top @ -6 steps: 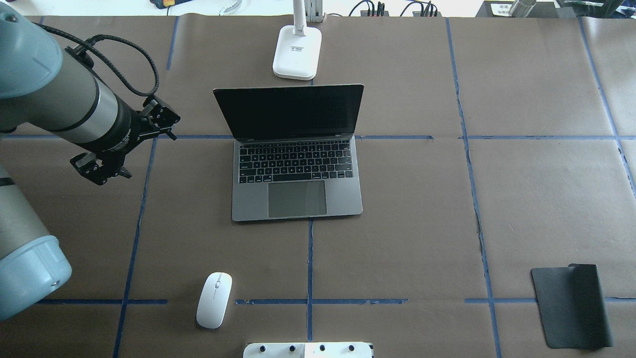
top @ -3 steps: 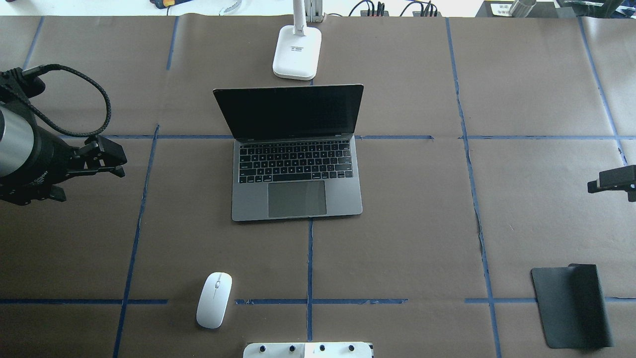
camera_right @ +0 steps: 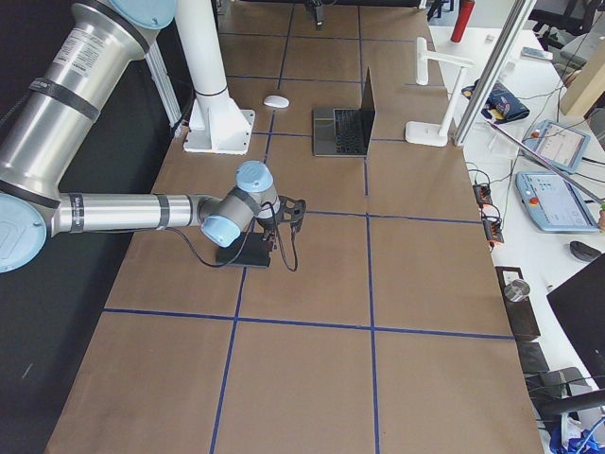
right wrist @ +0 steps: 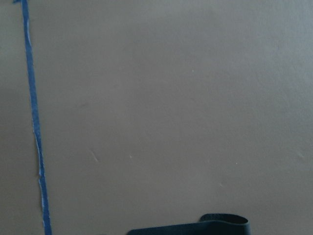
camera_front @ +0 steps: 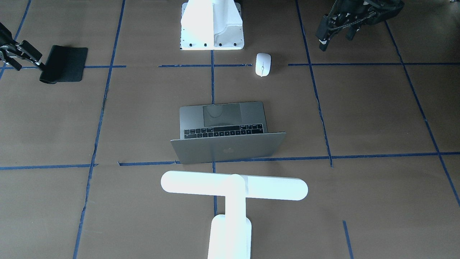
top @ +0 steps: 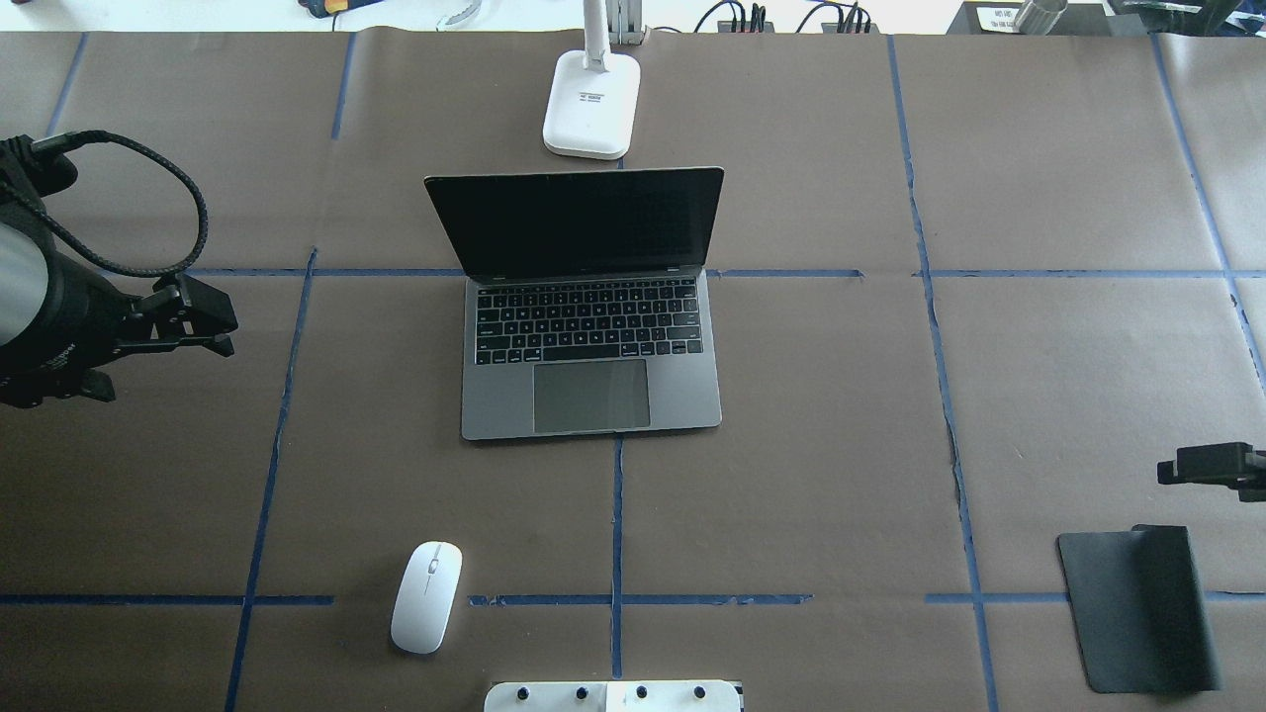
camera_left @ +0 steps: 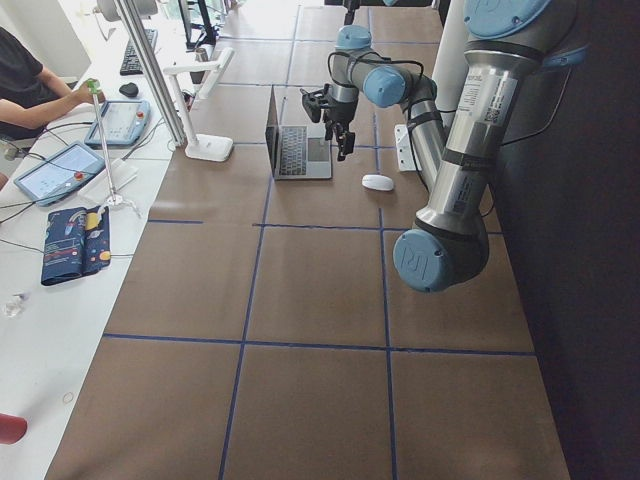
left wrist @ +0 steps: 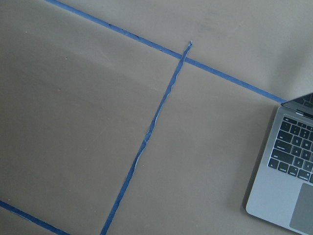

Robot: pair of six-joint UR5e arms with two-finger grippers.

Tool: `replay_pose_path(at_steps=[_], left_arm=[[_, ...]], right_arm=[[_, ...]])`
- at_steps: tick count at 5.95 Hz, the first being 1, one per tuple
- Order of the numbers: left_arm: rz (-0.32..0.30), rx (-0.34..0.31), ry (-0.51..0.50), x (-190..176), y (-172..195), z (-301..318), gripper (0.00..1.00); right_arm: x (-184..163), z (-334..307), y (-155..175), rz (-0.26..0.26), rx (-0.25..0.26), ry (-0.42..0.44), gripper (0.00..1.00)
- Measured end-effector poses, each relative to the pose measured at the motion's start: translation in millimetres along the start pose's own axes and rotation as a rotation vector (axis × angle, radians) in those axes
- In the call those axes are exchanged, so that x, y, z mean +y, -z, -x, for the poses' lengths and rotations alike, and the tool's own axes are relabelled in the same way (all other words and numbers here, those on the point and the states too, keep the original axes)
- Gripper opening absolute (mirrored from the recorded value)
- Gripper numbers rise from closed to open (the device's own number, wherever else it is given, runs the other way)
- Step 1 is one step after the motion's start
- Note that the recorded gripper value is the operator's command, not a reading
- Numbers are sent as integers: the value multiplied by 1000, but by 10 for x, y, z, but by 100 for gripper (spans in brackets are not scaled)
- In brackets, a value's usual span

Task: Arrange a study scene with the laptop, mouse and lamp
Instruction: 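Grasp the black mouse pad edge with the right gripper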

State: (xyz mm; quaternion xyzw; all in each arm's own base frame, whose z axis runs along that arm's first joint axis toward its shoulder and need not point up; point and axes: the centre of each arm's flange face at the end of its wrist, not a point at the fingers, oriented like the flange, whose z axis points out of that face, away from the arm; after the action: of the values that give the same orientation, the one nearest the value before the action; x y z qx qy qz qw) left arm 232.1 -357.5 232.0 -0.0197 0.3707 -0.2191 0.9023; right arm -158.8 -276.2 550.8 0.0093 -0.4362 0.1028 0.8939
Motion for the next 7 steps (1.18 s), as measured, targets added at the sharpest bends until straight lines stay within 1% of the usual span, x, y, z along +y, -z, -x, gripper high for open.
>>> replay_pose_path(at_steps=[2, 3, 5, 7], left_arm=[[-1, 2, -1, 0, 7, 3, 100], [-2, 3, -1, -4, 10, 2, 100], [-2, 4, 0, -12, 17, -3, 100], [-4, 8, -1, -14, 25, -18, 100]], right_arm=[[383, 59, -382, 35, 64, 14, 99], [514, 58, -532, 47, 91, 21, 99], [605, -97, -713, 71, 133, 32, 99], [616, -290, -796, 82, 158, 29, 98]])
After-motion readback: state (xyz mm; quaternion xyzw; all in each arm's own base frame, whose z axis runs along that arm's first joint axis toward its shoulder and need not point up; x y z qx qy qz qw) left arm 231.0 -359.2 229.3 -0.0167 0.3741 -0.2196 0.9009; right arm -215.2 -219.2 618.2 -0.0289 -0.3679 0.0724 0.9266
